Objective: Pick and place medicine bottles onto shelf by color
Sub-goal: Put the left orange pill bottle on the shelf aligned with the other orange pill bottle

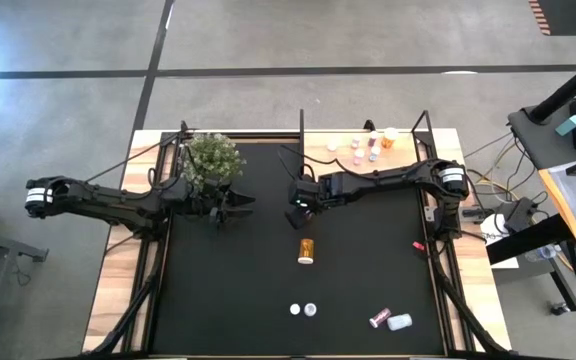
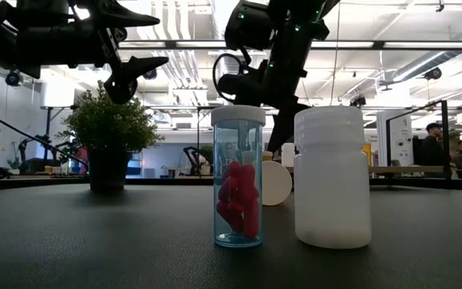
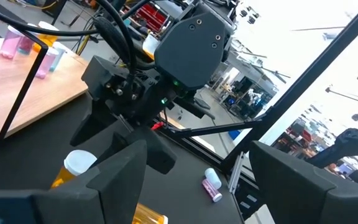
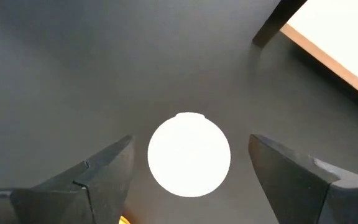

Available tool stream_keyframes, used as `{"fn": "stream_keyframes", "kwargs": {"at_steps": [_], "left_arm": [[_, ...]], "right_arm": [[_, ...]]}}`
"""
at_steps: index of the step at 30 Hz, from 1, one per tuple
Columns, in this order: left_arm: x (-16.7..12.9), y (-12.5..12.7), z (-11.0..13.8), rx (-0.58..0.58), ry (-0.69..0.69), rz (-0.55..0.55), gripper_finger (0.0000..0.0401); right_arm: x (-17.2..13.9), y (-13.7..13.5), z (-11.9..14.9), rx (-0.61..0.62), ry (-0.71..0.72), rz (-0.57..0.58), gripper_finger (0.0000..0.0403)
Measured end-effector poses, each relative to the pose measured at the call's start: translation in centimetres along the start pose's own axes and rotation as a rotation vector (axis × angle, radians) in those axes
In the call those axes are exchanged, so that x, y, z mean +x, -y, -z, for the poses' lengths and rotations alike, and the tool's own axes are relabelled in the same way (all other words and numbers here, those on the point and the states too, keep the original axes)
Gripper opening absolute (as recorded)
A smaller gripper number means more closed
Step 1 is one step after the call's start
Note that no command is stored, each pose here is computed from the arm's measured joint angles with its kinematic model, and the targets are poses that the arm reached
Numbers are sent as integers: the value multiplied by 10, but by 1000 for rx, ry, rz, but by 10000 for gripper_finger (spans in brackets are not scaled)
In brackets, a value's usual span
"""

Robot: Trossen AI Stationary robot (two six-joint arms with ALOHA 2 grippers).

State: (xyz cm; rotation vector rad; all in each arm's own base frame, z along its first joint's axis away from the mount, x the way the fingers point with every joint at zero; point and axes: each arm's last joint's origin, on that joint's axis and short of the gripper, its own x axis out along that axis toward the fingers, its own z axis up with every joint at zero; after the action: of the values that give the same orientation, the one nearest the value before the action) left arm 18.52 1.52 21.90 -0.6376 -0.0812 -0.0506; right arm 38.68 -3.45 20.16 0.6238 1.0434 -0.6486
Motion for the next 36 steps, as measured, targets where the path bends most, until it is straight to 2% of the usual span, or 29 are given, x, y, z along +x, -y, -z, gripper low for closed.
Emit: {"fn": "stream_keyframes", "kwargs": {"at_steps": [10,21,25,31,36], "left_arm": [[0,-1,0,0,-1,-6,267],[0,-3,-1,1,3,-16,267],[0,-5,-2,4,10,-25,267],[0,-8,-4,6,23,-43,267],[-1,-11,-7,14,35,-59,267]], "right_arm": [[6,1,3,36,14,-14,288],[7,2,4,38,10,-10,206],[7,2,4,39,11,-13,190],[-15,3,0,24,4,-15,193],[-46,10,0,5,22,-21,174]]}}
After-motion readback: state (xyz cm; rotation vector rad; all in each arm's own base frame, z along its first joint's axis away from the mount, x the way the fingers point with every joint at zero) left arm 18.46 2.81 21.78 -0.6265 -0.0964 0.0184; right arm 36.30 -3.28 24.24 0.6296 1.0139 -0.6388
